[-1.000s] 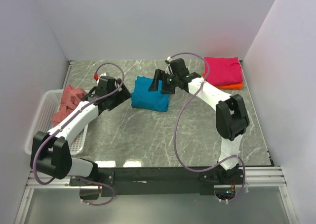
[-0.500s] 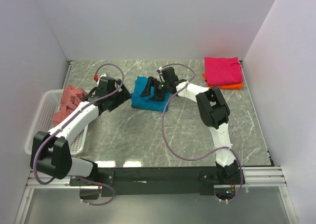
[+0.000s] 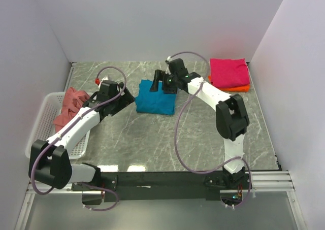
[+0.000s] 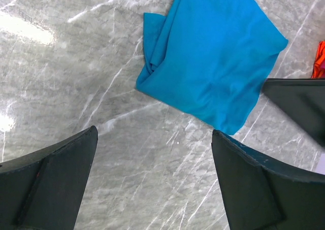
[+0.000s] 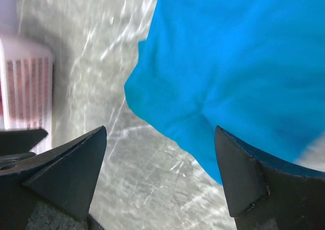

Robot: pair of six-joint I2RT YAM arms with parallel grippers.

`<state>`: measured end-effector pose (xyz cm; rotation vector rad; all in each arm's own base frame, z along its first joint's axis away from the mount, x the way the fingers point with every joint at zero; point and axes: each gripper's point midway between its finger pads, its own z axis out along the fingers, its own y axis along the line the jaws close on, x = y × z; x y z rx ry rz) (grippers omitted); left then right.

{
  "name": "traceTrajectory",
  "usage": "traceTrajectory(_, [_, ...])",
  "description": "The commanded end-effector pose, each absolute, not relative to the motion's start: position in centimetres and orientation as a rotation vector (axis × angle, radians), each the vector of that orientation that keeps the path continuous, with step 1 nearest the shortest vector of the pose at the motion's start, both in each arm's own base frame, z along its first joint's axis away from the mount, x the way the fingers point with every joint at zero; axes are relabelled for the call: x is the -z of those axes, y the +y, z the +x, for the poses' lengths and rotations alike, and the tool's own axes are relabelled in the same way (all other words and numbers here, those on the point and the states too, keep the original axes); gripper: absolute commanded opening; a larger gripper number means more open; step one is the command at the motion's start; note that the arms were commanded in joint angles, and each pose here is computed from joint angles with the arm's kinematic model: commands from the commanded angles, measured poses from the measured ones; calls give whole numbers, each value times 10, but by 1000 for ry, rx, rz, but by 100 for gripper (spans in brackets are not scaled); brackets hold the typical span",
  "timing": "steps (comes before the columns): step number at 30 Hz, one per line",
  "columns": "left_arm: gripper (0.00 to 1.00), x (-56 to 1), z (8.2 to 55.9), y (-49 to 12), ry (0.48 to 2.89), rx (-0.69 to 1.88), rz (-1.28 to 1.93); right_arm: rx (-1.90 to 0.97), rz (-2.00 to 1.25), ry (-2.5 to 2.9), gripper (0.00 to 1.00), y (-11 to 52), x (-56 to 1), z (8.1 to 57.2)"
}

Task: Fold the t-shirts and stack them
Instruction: Fold the tshirt, then neatly place the folded tshirt to the corner

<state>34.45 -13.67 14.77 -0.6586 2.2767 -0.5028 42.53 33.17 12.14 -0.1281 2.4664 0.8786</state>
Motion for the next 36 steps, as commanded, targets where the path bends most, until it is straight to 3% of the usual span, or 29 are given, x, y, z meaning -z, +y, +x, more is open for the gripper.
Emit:
traceTrajectory(1, [99,-166,346,-133,2200,518,-671,-625,1,2438,93,285,-141,439])
traceTrajectory(8, [99,-168,348,-135,2198,528,-660,-353,233,2506,91,232,-106,448])
traceTrajectory(23, [99,-157,352,-137,2231,507,-653,-390,243,2646,62,250,-36,464])
traceTrajectory(29, [99,-156,351,-136,2231,496,-656,-421,207,2694,42,261,-18,464])
traceTrajectory(32, [100,-157,352,-135,2230,495,-658,-410,178,2686,22,262,-19,468])
traceTrajectory(33, [99,-155,351,-135,2236,489,-660,-398,169,2699,7,260,-19,467])
traceTrajectory(34, [99,-156,352,-134,2237,484,-660,-383,151,2700,0,259,-21,469])
traceTrajectory(36, [99,-155,352,-132,2235,470,-667,-289,97,2677,0,249,-33,477])
